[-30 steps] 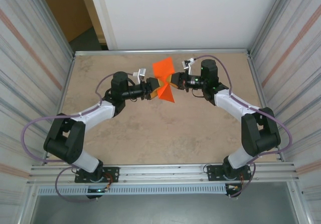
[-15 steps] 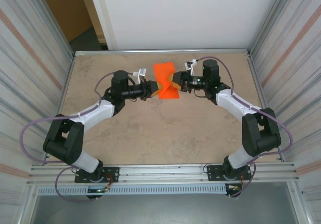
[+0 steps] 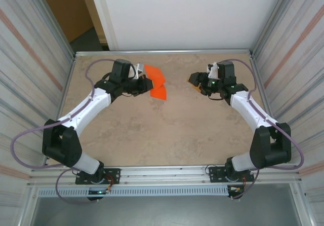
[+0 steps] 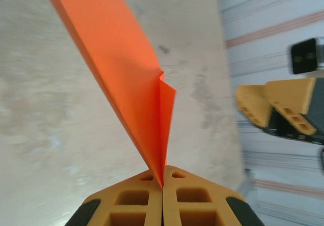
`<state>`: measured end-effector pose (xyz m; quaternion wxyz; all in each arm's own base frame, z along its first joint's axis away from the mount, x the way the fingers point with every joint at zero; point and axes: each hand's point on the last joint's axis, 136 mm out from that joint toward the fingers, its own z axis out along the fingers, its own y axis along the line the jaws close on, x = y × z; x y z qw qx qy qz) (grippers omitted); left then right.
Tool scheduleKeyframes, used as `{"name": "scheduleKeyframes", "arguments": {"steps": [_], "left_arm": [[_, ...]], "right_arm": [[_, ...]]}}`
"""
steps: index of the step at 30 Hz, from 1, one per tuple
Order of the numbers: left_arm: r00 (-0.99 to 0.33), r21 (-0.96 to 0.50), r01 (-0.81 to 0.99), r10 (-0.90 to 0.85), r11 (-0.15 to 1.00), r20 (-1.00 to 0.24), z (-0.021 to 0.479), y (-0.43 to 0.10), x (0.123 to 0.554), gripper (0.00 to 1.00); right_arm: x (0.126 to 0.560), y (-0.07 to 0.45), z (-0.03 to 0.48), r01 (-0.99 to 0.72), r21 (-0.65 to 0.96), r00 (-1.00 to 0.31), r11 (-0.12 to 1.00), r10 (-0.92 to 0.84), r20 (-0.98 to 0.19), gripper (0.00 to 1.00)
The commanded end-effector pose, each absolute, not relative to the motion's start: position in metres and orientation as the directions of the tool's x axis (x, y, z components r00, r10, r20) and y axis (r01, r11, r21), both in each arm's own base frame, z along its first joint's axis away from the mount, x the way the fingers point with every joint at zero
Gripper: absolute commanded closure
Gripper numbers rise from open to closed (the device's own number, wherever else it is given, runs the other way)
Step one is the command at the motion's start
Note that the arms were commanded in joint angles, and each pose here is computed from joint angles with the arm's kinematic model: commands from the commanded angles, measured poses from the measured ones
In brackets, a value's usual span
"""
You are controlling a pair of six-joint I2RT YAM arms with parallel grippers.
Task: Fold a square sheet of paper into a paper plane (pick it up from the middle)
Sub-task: Turn over the paper at the center of the table.
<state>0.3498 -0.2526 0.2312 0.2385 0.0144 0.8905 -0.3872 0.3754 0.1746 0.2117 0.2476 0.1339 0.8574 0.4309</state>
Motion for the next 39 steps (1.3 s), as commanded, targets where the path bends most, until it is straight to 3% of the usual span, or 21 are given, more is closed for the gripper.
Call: {"name": "scheduleKeyframes", "arguments": {"steps": [1, 6, 12, 16, 22, 25, 28, 33, 39], "left_arm": [[-0.893, -0.366, 0.206, 0.021, 0.907, -0.449, 0.207, -0.213, 0.331, 0.93], [-0.887, 0.028, 0.221, 0.213, 0.975, -0.41, 0.199, -0.19, 0.33, 0.93], [-0.879, 0.367, 0.251, 0.37, 0.896, -0.302, 0.179, -0.189, 0.332, 0.95], [-0.869, 0.436, 0.281, 0.419, 0.855, -0.261, 0.165, -0.201, 0.337, 0.96], [-0.891, 0.428, 0.252, 0.381, 0.868, -0.246, 0.128, -0.224, 0.341, 0.96], [-0.917, 0.376, 0.228, 0.328, 0.898, -0.226, 0.108, -0.237, 0.337, 0.95], [-0.938, 0.227, 0.226, 0.274, 0.947, -0.211, 0.094, -0.263, 0.329, 0.88], [-0.952, -0.076, 0.238, 0.217, 0.968, -0.216, 0.089, -0.301, 0.32, 0.68], [-0.966, -0.44, 0.178, 0.071, 0.88, -0.25, 0.121, -0.305, 0.328, 0.48]], "right_arm": [[0.374, 0.151, 0.213, 0.047, 0.718, -0.806, 0.695, 0.451, -0.384, 0.45], [0.372, 0.138, 0.206, 0.09, 0.676, -0.789, 0.732, 0.467, -0.4, 0.44], [0.371, 0.127, 0.197, 0.131, 0.655, -0.781, 0.744, 0.485, -0.394, 0.44], [0.369, 0.103, 0.195, 0.179, 0.631, -0.755, 0.755, 0.517, -0.404, 0.44], [0.365, 0.08, 0.192, 0.228, 0.623, -0.727, 0.748, 0.556, -0.402, 0.44], [0.364, 0.077, 0.188, 0.241, 0.619, -0.727, 0.748, 0.562, -0.395, 0.44], [0.363, 0.075, 0.185, 0.253, 0.614, -0.727, 0.747, 0.566, -0.389, 0.44], [0.363, 0.075, 0.185, 0.256, 0.618, -0.728, 0.743, 0.569, -0.382, 0.44], [0.364, 0.094, 0.176, 0.234, 0.614, -0.77, 0.754, 0.529, -0.356, 0.44]]}}
